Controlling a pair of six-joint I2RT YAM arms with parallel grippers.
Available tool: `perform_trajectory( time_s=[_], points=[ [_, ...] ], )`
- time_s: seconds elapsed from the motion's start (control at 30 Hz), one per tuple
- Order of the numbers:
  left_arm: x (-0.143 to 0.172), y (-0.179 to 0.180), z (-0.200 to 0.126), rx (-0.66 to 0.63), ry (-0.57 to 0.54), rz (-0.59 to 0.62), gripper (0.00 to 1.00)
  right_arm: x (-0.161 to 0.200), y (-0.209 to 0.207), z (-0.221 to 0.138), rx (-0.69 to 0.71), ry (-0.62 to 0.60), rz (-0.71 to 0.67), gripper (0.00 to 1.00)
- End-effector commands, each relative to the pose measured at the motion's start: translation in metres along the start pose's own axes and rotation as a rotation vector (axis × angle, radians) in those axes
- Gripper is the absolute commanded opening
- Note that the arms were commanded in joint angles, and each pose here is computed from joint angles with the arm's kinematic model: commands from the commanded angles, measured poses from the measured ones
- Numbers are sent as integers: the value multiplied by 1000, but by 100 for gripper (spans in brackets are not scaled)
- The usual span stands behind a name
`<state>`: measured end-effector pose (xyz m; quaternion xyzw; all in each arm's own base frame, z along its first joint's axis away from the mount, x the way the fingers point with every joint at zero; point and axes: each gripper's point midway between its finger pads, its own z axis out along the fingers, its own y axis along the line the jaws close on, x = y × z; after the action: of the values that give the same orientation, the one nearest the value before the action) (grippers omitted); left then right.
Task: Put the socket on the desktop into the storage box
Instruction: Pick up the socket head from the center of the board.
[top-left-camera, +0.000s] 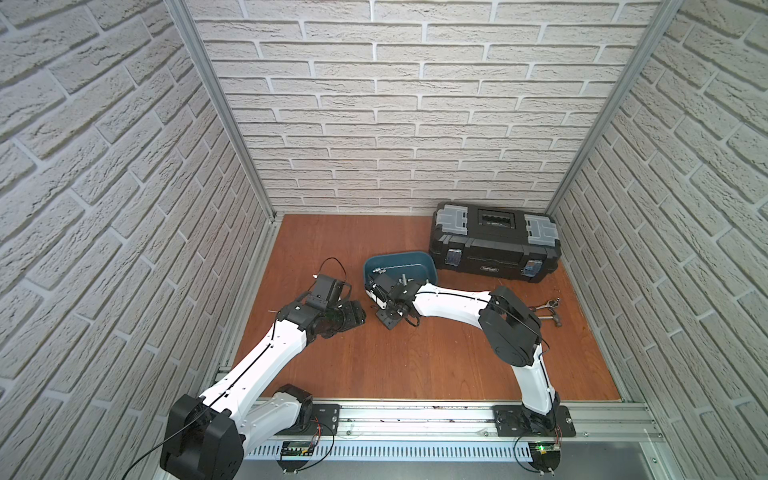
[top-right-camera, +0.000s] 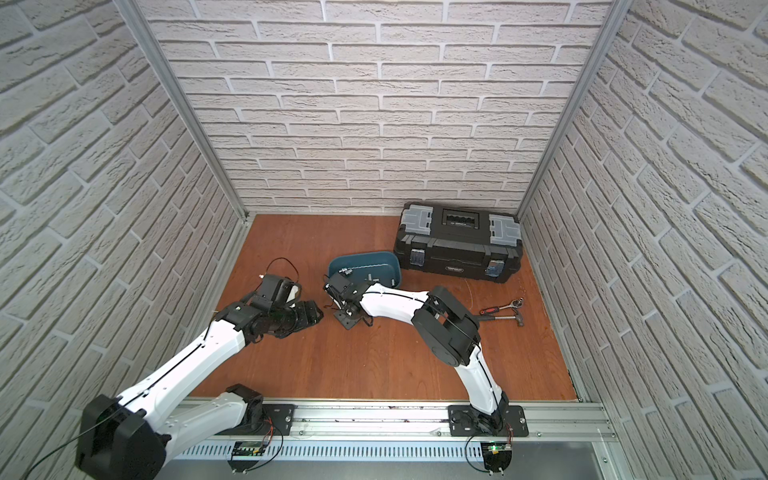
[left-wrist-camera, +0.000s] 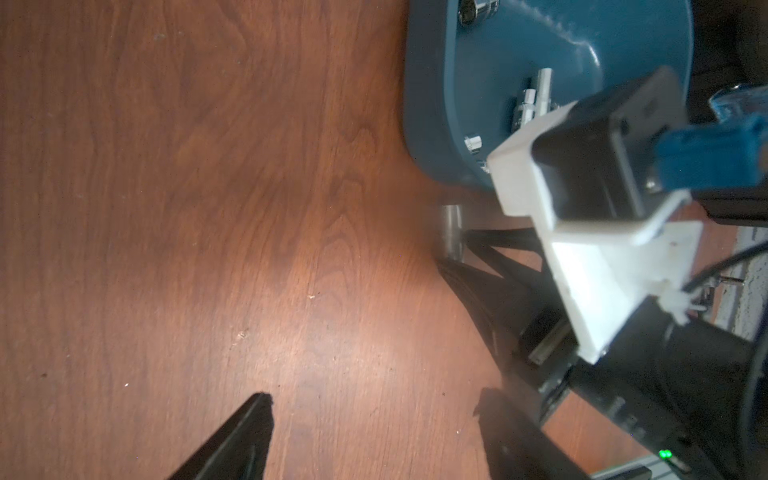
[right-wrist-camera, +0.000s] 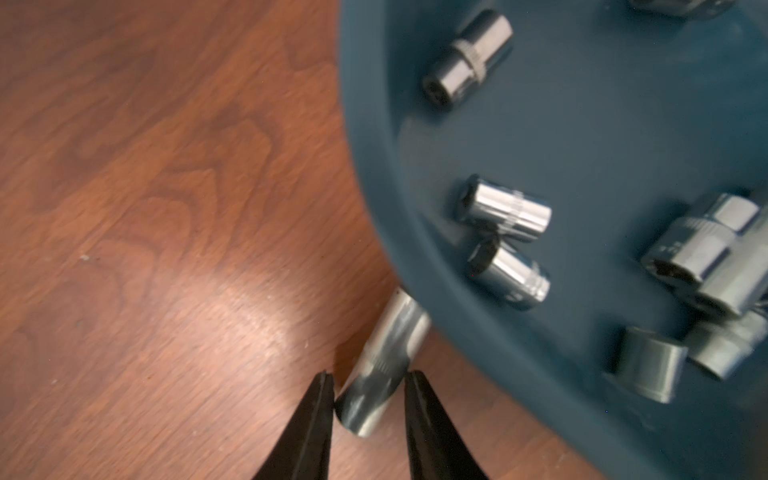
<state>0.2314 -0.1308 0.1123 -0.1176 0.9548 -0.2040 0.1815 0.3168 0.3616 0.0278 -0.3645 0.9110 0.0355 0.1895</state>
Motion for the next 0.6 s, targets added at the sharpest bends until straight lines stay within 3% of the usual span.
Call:
perform_trajectory(
  time_s=[0.0, 0.57],
  points=[
    [2, 4, 5, -11, 1, -2, 82, -3, 6, -3, -4, -8, 0, 32],
    [2, 4, 4, -10, -3, -4, 82, 5, 7, 6, 15, 19, 14, 24]
  ],
)
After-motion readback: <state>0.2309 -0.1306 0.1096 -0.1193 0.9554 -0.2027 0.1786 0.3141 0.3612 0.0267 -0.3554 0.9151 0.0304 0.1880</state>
